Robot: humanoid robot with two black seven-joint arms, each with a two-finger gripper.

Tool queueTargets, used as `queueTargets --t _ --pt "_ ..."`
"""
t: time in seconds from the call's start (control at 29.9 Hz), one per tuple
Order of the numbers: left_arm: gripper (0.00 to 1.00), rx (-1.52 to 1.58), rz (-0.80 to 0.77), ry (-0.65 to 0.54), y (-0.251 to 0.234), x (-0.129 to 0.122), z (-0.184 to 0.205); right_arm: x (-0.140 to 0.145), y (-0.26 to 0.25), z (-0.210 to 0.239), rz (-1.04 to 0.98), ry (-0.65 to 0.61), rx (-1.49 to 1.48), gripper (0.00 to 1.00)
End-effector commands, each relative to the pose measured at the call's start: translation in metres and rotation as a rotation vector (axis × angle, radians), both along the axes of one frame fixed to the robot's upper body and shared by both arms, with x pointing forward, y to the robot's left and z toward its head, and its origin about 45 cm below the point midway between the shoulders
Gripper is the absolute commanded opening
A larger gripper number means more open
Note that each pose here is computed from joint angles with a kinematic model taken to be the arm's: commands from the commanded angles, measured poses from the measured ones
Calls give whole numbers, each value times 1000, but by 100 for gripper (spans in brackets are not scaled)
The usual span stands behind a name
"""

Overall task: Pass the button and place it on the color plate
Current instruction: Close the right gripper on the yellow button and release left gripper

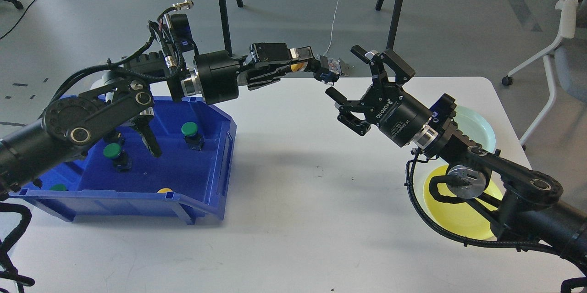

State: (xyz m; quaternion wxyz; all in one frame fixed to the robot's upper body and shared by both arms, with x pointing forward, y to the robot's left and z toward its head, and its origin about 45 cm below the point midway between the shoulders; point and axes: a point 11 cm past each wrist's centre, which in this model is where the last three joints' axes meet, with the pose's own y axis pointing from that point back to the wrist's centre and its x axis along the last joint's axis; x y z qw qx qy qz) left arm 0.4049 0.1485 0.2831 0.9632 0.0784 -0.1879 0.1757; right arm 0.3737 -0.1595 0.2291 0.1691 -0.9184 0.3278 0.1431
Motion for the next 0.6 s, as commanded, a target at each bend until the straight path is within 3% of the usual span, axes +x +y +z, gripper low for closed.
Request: queueTargets --t 0.0,0.17,0.23,0.27,0.33,0.4,0.57 --pt "5 -2 2 0 0 0 0 5 13 1 5 -5 15 99" --pt "5 -5 7 4 2 0 -1 7 25 -5 0 14 32 96" --pt "5 -8 8 6 2 0 -1 7 28 -6 -2 17 33 88" --pt "5 -12 9 8 2 0 0 7 28 -6 -1 16 34 71" --pt "5 -15 12 10 2 1 0 7 29 -6 2 11 29 25" --pt "5 -15 13 11 3 1 0 7 30 -6 1 12 30 2" --pt "6 -15 15 11 3 1 0 8 29 -6 -24 16 27 1"
